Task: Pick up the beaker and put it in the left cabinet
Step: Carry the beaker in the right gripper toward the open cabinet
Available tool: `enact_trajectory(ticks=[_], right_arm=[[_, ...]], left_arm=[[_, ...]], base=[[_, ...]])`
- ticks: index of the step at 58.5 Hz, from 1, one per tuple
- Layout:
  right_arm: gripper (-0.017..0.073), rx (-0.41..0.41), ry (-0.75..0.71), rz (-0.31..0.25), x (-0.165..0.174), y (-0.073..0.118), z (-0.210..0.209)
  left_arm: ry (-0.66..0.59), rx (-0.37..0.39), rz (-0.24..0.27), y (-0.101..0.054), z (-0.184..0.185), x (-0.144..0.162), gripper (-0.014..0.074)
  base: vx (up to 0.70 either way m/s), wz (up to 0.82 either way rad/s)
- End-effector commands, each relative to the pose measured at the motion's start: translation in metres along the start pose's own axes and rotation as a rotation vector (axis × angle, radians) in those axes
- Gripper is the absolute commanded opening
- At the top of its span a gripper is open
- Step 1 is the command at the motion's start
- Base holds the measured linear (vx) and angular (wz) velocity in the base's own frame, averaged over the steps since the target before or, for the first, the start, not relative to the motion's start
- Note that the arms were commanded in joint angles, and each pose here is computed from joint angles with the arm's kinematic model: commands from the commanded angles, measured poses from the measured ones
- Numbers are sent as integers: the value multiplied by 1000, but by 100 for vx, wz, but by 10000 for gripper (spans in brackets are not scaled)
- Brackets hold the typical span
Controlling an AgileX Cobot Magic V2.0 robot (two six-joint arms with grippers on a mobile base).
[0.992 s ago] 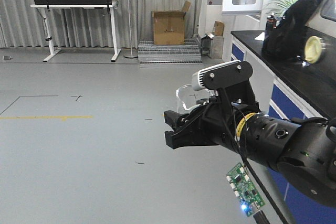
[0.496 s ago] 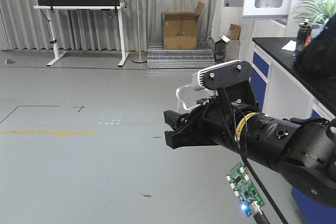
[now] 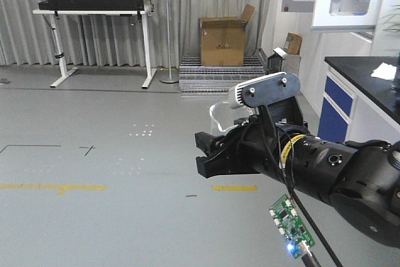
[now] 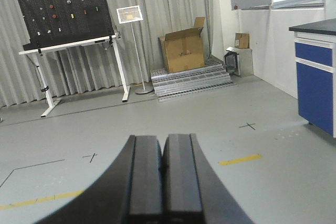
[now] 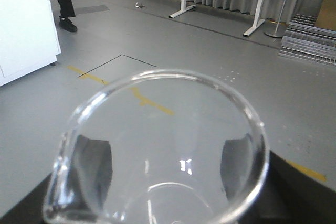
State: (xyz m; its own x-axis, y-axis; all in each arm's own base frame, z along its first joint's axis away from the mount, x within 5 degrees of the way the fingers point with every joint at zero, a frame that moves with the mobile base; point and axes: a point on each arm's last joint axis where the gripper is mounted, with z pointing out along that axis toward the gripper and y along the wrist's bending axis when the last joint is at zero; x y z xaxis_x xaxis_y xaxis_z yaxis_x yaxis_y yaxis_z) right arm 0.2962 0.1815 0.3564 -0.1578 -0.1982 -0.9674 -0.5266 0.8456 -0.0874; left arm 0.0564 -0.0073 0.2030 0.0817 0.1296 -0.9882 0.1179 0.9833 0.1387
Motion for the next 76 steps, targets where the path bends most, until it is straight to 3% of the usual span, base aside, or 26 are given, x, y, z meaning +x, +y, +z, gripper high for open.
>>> enact_trajectory(ticks=[1,76], right_arm=[[-8,-20,-140,-4,-28,-1,-14],[-8,-19,-139,-3,-28,-1,-14]], left_arm=[[-77,-7,-6,0,-1,-3,1],[-77,-7,-6,0,-1,-3,1]], base=[[71,1],[74,2]])
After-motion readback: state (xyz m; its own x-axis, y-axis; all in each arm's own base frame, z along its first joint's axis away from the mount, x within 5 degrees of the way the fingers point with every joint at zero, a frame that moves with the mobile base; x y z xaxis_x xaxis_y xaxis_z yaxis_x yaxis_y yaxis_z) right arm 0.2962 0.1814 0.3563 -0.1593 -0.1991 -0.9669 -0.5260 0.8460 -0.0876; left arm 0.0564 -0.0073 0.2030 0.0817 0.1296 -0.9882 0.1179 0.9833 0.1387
